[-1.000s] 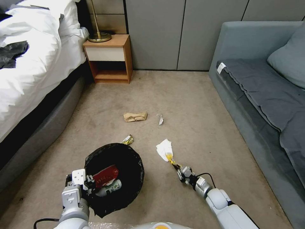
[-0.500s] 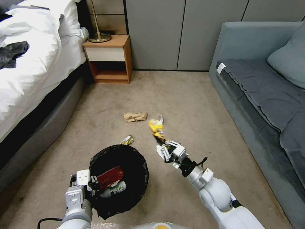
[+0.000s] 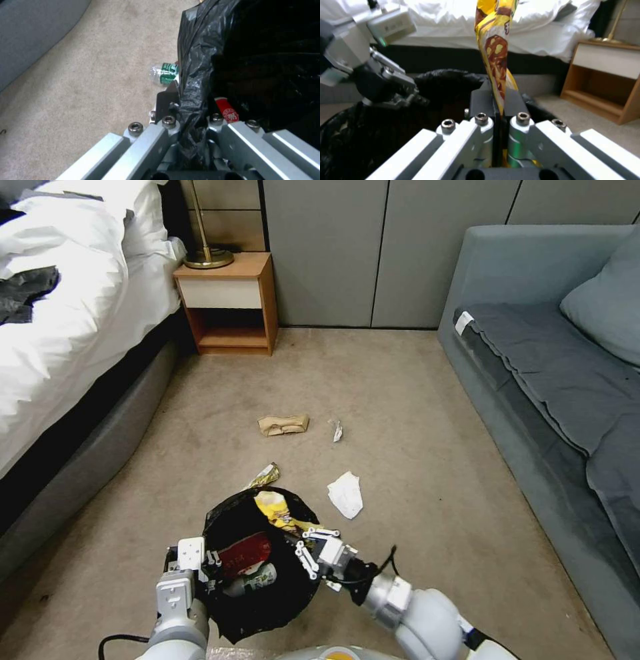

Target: Pick up the trash bin, then pick up the garbage from the floor and place it into the trash bin.

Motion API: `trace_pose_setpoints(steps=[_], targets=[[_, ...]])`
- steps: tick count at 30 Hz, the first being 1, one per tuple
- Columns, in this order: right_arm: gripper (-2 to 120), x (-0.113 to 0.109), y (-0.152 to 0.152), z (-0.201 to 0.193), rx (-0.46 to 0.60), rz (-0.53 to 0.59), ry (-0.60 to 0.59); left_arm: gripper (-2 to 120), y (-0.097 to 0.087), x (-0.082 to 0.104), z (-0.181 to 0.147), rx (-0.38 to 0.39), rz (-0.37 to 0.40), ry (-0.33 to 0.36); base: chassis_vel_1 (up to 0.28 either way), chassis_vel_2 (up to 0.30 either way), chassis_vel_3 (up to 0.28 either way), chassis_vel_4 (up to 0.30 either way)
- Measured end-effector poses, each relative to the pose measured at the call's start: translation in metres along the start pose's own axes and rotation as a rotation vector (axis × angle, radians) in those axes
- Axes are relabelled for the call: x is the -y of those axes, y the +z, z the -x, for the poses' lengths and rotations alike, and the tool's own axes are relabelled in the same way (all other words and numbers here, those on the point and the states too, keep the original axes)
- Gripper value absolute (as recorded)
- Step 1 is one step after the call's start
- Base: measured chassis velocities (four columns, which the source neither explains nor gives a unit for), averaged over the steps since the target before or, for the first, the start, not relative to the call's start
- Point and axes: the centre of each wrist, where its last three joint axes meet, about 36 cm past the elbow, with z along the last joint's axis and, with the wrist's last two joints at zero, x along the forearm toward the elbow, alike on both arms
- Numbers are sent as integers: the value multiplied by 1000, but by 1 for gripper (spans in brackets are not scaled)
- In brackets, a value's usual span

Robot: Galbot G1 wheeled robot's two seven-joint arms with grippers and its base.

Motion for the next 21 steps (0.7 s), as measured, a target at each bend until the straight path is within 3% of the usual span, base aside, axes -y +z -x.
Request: trace_pose_setpoints(steps=[10,16,21], targets=[[0,-2,18,26,-35,7,-16,0,-1,2,1,2,-7,3,0,0,0,0],[25,-4,20,33,-50,9,-22,0,-1,4,3,3,-13,3,0,0,0,0],[38,-9,20,31,-50,12,-25,0,-1,4,4,3,-13,4,0,0,0,0]])
